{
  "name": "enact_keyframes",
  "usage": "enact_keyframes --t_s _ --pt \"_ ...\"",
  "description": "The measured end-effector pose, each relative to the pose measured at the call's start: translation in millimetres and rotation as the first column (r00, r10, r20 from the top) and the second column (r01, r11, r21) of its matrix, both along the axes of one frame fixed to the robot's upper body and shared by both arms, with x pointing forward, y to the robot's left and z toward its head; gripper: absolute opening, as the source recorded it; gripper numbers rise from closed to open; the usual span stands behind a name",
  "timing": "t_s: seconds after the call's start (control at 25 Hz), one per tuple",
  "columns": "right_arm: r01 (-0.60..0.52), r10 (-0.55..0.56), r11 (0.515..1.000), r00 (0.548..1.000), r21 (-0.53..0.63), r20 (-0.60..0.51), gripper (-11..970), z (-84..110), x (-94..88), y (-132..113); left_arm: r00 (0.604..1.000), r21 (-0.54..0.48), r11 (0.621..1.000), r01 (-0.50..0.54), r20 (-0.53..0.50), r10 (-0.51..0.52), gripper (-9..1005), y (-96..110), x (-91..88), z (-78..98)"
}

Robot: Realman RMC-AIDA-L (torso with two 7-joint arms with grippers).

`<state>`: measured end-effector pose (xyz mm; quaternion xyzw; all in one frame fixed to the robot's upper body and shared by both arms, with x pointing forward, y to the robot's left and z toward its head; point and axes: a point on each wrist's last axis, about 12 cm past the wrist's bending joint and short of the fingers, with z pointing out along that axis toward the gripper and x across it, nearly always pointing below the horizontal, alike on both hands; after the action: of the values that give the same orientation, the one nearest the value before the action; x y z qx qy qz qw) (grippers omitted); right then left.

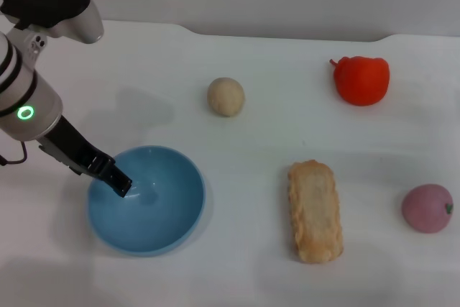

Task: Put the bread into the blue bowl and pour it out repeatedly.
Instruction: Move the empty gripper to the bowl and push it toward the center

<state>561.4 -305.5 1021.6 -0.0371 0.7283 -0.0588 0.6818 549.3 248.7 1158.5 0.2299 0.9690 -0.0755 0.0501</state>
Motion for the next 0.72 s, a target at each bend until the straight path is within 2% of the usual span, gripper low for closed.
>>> enact_keyframes --t_s 0.16,0.28,0.44,0.72 --pt "0.001 -0.001 1.000 1.000 -0.001 0.000 516 0.0 -0.1 0 1.000 -0.002 1.000 -0.002 0.012 0.002 871 -1 4.2 -3.0" --pt "0.003 -0.003 1.000 1.000 -0.003 0.002 514 0.4 0.1 -1 0.999 -0.003 1.000 -0.001 0.052 0.001 871 -2 13.2 -13.7" --pt "0.008 -0.008 1.000 1.000 -0.003 0.003 513 0.3 -0.5 -3 1.000 0.005 1.000 0.015 0.016 -0.015 870 -4 17.5 -28.9" --pt "0.013 -0.013 1.000 1.000 -0.003 0.003 509 0.2 -1.0 -4 0.999 0.007 0.999 0.036 -0.003 -0.036 872 -6 20.0 -42.0"
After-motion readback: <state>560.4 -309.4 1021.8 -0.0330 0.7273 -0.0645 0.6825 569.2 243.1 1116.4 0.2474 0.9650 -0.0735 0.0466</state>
